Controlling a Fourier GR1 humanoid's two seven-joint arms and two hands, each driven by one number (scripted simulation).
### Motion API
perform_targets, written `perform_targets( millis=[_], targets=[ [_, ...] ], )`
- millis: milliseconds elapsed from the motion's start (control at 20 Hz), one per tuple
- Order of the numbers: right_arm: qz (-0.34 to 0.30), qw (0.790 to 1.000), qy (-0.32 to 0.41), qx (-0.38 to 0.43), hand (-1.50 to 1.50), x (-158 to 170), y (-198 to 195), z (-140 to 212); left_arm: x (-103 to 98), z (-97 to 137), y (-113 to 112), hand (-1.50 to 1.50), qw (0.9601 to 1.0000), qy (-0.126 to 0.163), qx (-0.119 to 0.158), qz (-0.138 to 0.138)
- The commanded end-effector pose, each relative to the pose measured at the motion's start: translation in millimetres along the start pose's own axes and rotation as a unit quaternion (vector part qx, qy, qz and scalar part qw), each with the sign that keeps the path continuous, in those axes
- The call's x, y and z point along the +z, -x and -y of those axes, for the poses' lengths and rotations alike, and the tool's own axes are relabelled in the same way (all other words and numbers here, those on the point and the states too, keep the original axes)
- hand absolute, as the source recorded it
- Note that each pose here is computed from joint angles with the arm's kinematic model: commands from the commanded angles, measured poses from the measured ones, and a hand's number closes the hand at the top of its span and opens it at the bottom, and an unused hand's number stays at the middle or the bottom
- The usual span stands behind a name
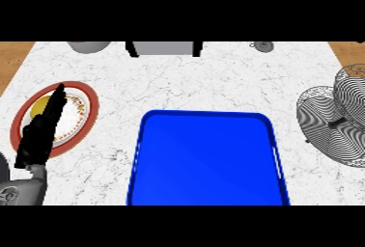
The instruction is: Pick the squash from the tray and place it in the tiered basket
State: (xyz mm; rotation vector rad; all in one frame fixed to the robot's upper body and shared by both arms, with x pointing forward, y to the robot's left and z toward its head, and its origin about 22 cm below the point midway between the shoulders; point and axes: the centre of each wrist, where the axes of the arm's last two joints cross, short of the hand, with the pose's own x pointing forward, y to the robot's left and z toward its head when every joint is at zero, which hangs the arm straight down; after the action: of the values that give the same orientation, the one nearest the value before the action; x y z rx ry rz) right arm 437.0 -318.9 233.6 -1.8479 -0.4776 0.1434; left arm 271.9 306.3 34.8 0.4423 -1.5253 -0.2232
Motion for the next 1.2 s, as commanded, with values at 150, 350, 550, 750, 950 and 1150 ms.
perform_targets(
  millis=[150,350,550,750,950,1150],
  targets=[
    [-0.038,0.996,-0.066,-0.040,1.50,-10.5,49.2,-23.3,-2.5,-2.2,4.2,0.00,0.9999,-0.004,0.009,0.004],
    [-0.087,0.983,-0.129,-0.096,1.50,-6.5,57.6,-44.4,0.5,13.5,-7.2,0.00,0.9999,0.007,0.009,-0.004],
    [-0.114,0.974,-0.154,-0.120,-1.50,11.6,57.4,-50.2,-13.7,6.6,-18.3,0.00,0.9999,0.001,-0.009,0.006],
    [-0.110,0.973,-0.090,-0.183,-1.50,10.0,92.7,-68.5,-9.8,7.5,-5.4,0.00,1.0000,0.000,0.002,0.000],
    [-0.114,0.967,-0.048,-0.223,-1.50,15.8,95.8,-47.3,-3.6,0.8,0.8,0.00,0.9999,-0.004,-0.006,0.012],
    [-0.107,0.958,0.000,-0.264,-1.50,27.3,95.3,-10.7,-11.7,2.1,-4.6,0.00,0.9999,0.006,-0.003,0.007]
  ],
)
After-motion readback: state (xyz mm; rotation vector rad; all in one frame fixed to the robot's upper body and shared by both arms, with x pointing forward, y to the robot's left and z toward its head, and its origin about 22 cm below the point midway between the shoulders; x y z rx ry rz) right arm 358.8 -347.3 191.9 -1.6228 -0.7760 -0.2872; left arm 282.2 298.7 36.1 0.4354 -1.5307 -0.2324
